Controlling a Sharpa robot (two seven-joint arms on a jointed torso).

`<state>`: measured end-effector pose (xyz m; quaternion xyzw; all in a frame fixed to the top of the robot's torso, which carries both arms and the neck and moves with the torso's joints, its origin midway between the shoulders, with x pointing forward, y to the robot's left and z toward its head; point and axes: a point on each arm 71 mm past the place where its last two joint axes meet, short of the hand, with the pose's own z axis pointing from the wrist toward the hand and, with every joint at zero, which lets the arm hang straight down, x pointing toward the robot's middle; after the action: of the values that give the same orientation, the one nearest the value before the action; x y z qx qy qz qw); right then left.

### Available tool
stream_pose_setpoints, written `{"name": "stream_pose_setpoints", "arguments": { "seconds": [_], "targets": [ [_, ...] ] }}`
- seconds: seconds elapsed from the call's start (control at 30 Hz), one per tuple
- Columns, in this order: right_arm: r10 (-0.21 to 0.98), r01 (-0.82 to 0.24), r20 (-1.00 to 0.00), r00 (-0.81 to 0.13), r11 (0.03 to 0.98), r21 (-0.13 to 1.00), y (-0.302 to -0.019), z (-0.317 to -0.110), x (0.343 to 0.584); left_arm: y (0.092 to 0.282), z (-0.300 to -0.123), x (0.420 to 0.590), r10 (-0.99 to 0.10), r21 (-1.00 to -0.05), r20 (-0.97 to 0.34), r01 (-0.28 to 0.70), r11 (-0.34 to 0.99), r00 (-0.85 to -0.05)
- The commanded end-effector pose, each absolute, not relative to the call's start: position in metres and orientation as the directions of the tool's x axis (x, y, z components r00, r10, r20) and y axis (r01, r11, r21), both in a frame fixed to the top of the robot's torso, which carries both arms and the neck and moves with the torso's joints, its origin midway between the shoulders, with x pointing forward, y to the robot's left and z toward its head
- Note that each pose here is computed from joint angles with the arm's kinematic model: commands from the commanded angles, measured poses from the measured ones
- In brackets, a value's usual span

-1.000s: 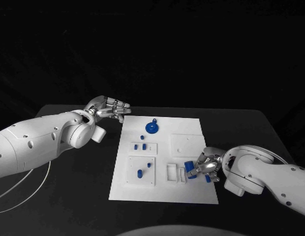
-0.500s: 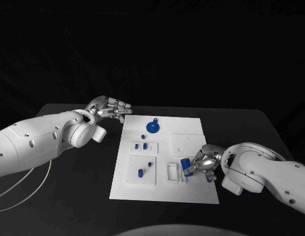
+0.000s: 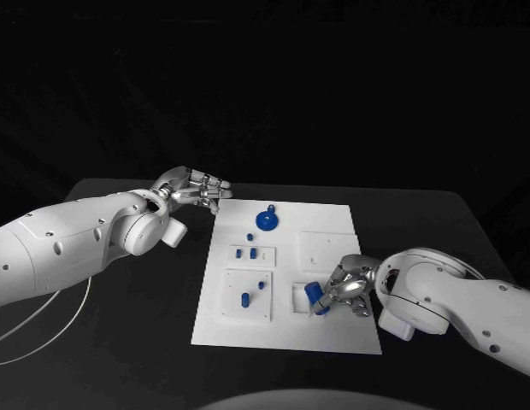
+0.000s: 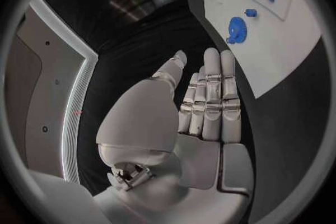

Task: Assemble the parts on the task board

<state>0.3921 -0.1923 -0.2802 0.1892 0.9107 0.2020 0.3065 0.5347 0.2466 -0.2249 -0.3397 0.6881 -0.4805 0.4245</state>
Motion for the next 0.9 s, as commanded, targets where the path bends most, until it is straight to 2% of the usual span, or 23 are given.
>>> {"name": "stream_pose_setpoints", "arguments": {
  "seconds": [0.03, 0.9],
  "targets": [
    [0.429, 0.202, -0.497, -0.754, 0.872, 0.447, -0.189, -0.282, 0.392, 0.243, -0.225, 0.534, -0.866, -0.950, -0.253, -0.058, 0.306, -0.432],
    [0.414, 0.183, -0.502, -0.759, 0.877, 0.445, -0.174, -0.287, 0.397, 0.242, -0.226, 0.533, -0.854, -0.946, -0.256, -0.065, 0.318, -0.453]
  ]
}}
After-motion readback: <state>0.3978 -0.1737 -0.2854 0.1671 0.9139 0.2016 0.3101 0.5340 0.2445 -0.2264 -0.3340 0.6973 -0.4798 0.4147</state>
